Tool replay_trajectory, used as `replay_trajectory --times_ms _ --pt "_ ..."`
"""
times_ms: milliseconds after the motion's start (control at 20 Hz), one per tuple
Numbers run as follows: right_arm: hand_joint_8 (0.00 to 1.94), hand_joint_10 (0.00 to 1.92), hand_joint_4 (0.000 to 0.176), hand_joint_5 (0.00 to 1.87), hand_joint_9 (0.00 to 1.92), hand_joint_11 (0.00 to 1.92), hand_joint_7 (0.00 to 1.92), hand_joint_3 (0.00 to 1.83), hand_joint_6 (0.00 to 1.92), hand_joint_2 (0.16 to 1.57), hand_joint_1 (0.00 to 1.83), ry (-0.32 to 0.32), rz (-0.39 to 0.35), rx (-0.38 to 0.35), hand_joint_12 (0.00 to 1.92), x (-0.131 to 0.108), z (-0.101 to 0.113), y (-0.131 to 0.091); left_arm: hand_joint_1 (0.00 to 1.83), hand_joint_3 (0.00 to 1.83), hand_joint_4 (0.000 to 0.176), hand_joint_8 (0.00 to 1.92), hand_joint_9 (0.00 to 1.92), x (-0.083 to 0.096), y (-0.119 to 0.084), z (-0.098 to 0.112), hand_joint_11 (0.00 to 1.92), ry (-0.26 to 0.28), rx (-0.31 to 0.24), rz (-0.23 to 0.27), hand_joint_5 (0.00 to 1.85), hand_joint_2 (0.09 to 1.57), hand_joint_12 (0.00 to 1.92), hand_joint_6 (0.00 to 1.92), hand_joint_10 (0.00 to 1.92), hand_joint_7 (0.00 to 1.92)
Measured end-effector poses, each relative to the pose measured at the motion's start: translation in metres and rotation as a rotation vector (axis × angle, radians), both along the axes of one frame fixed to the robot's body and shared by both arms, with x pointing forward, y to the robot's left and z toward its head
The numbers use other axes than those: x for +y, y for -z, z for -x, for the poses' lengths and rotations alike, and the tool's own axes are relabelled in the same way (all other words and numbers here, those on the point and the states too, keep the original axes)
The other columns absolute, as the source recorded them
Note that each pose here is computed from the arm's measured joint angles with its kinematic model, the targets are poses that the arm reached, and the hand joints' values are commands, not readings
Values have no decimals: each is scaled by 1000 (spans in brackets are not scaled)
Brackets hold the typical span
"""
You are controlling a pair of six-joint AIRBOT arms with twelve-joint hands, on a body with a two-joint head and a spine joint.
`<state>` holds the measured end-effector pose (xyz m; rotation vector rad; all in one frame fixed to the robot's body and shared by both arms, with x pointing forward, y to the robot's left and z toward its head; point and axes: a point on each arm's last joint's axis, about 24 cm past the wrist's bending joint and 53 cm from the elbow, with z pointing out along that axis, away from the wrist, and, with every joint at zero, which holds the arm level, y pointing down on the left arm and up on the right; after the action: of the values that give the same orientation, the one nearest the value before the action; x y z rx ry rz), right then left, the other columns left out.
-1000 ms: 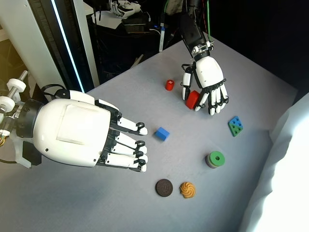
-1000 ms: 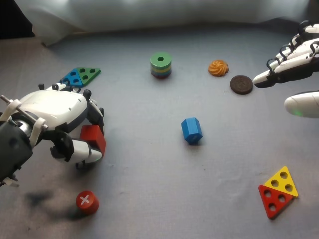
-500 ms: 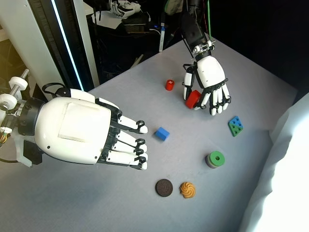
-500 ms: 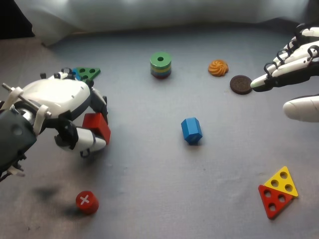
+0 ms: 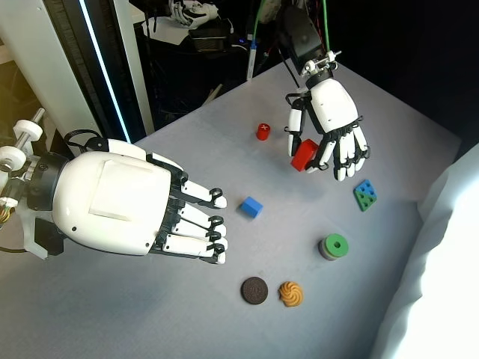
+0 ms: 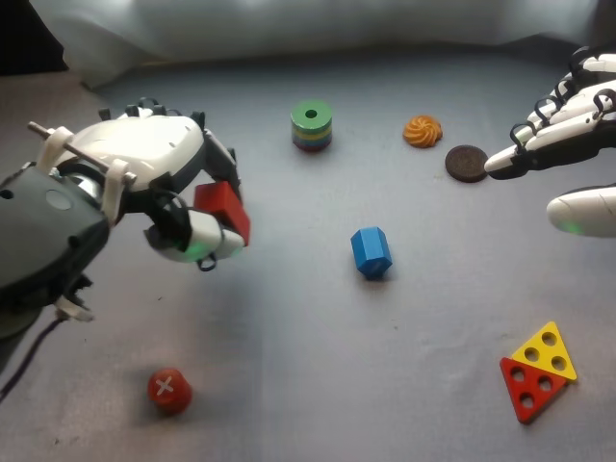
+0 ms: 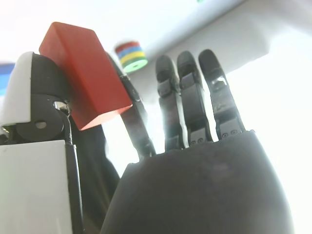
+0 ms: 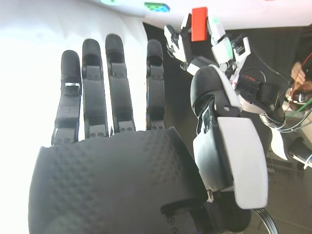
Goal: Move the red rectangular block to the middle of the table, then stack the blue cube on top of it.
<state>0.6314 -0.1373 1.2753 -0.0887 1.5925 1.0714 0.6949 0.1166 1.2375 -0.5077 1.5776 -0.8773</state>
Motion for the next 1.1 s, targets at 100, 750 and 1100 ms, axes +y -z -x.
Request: replay_trajectory --times_ms 100,750,1100 --pt "3 2 0 459 372 0 464 1 3 1337 29 0 1 0 795 0 0 0 1034 0 176 1 303 -14 -9 2 0 11 -10 14 1037 1082 688 888 2 426" --pt "2 3 0 482 393 0 487 1 2 1338 28 0 2 0 813 0 0 0 1039 0 176 3 315 -70 11 7 0 109 -29 -44 1049 1078 662 874 3 444" --pt "3 5 0 496 407 0 504 0 3 1335 44 0 2 0 838 0 0 0 1041 0 176 4 330 -65 23 -3 0 93 -33 -77 1057 1074 690 862 5 455"
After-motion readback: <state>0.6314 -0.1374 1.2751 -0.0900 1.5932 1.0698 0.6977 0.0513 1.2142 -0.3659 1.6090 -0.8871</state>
